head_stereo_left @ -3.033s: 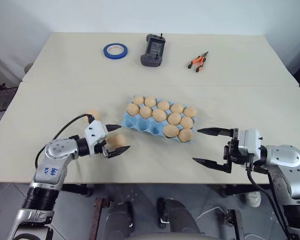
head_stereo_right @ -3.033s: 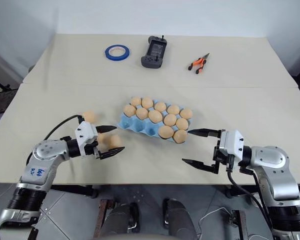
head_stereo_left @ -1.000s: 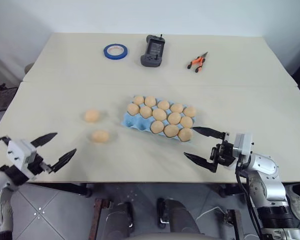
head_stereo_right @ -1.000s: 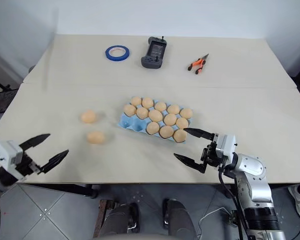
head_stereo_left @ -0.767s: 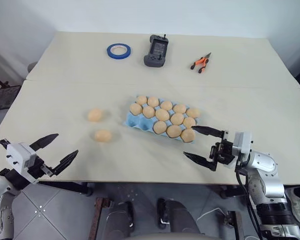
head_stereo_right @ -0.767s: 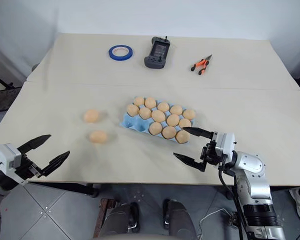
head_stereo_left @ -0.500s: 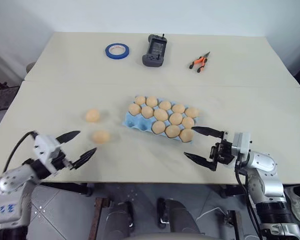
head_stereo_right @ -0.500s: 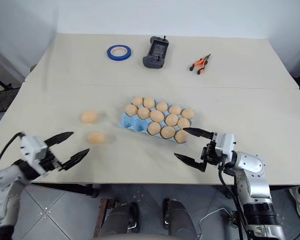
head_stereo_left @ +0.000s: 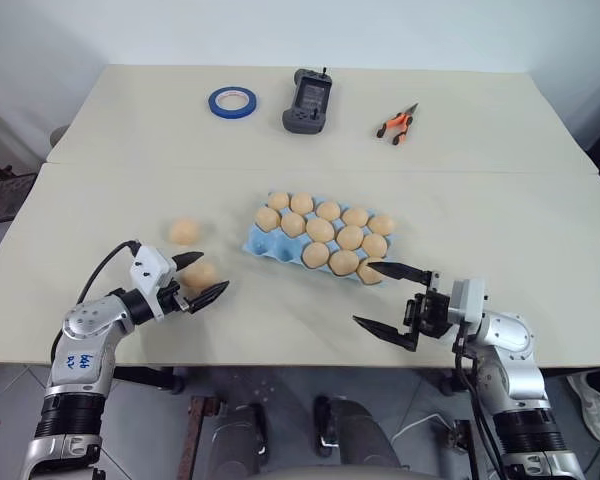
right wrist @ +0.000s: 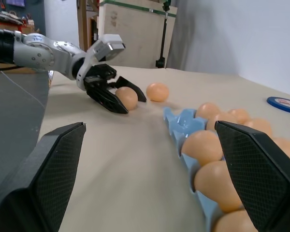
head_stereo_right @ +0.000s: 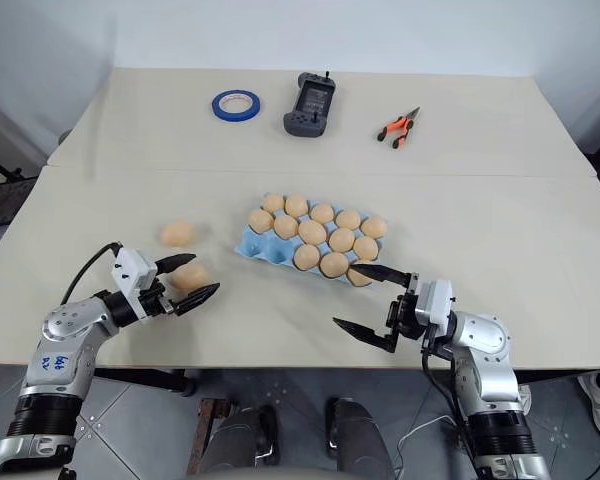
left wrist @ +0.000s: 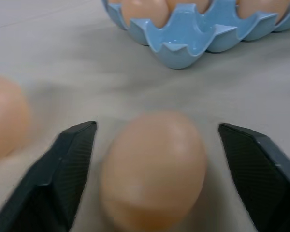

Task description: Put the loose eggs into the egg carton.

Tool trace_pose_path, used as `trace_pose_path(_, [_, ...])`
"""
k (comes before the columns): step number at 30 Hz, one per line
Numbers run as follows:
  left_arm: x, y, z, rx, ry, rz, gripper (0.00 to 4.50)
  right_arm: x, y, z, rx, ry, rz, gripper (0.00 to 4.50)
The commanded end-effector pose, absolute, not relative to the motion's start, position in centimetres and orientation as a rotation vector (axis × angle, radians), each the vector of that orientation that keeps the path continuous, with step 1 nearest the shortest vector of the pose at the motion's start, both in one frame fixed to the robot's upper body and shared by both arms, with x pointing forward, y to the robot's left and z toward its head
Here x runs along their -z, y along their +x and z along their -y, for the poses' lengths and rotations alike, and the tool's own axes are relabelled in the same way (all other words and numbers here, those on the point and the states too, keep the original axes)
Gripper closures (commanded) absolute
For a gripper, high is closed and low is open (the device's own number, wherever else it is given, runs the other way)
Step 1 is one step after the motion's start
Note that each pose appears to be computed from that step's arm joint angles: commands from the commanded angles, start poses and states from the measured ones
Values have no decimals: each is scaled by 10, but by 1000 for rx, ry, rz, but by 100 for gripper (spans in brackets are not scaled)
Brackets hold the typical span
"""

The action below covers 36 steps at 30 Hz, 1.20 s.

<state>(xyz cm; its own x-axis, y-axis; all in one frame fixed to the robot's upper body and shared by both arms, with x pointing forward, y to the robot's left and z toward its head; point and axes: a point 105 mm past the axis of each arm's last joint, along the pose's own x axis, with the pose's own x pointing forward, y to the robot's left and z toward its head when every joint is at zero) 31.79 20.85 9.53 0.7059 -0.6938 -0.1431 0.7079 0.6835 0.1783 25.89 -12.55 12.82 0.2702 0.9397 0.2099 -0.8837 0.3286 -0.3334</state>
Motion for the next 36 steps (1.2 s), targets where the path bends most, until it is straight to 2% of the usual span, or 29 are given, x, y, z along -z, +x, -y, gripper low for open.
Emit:
trace_pose_path(1, [-117,322,-193,842,243,27,154,-136,256,127,-1204,-180,450,0])
trace_pose_path(4, [-138,325,-172,912,248,104,243,-136,256,132,-1175,-191,444,0])
trace_pose_path(5, [-143,327,-166,933,251,120,254,-135,256,134,-1167,-193,441,0])
trace_pose_path(11, [-170,335,-114,1123,266,196,254,-135,257,146,-1093,-215,432,0])
trace_pose_path(17, [-168,355,-86,1187,261,169,254,-138,257,158,-1010,-247,431,0])
trace_pose_path(25, [-171,357,-92,1196,282,189,2,-141,250,159,-956,-253,447,0])
trace_pose_path(29, [-178,352,-114,1155,288,223,2,-139,250,159,-954,-249,440,0])
trace_pose_path(35, [-186,340,-178,984,315,241,2,-134,253,158,-990,-241,422,0])
trace_pose_path(36, [-185,335,-201,896,317,242,2,-133,256,157,-1000,-240,424,0])
